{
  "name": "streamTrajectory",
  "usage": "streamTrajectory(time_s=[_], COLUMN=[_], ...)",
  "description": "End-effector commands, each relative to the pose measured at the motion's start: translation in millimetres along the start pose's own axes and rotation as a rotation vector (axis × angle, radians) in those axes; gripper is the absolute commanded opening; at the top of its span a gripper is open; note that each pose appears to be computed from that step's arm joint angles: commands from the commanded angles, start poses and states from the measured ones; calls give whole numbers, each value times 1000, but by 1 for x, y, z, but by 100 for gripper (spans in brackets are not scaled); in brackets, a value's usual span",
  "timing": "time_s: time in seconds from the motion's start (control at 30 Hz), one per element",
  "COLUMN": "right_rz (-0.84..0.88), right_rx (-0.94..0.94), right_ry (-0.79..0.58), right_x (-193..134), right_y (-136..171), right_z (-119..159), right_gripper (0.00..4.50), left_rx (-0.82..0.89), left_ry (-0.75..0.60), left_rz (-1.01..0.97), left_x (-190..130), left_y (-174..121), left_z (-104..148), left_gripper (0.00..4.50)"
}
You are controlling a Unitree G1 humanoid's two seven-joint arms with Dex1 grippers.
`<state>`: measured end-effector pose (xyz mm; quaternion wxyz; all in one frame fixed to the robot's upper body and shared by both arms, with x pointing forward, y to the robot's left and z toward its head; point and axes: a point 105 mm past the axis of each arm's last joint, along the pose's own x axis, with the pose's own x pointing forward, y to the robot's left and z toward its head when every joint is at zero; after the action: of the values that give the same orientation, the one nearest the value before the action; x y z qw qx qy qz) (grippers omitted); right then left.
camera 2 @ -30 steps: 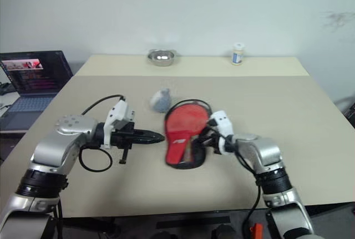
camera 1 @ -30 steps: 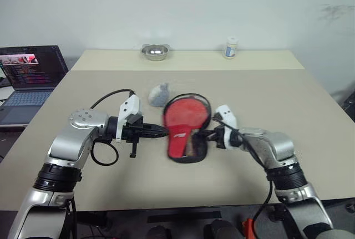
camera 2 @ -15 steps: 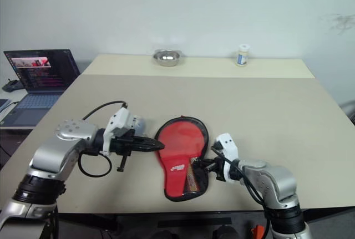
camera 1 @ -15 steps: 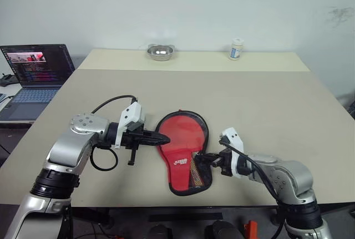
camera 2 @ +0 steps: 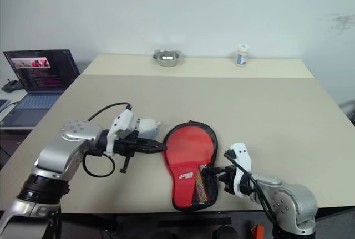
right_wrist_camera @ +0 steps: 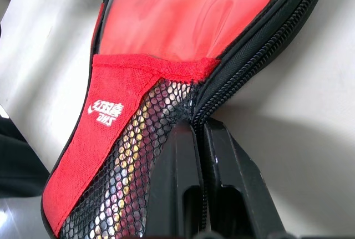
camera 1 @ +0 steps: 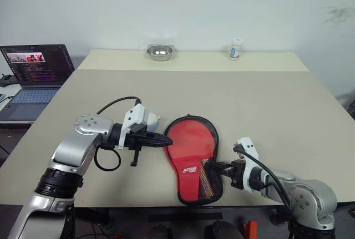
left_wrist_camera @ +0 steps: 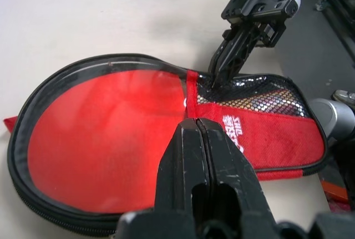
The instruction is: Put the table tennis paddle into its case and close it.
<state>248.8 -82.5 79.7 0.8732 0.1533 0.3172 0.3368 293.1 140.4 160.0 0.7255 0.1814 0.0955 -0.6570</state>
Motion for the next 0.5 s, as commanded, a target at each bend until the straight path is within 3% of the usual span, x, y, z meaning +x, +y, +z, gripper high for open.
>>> streamTrajectory(time_s=[0.03,0.33,0.37,0.5], right_rz=[20,-26,-33,-20], right_rx=[-3,-24,-52,-216], right_ry=[-30,-9,5,78], right_x=[-3,-7,-9,-23], right_y=[9,-2,-4,-5], right_z=[3,-1,-2,-9], right_gripper=[1,1,50,167], left_rx=[49,52,53,41], left_ry=[-11,-12,-13,-15], left_rz=[2,13,17,29], left_x=[-1,-1,-1,-1], left_y=[3,4,5,6], left_z=[9,7,7,6], left_gripper=[0,0,0,0])
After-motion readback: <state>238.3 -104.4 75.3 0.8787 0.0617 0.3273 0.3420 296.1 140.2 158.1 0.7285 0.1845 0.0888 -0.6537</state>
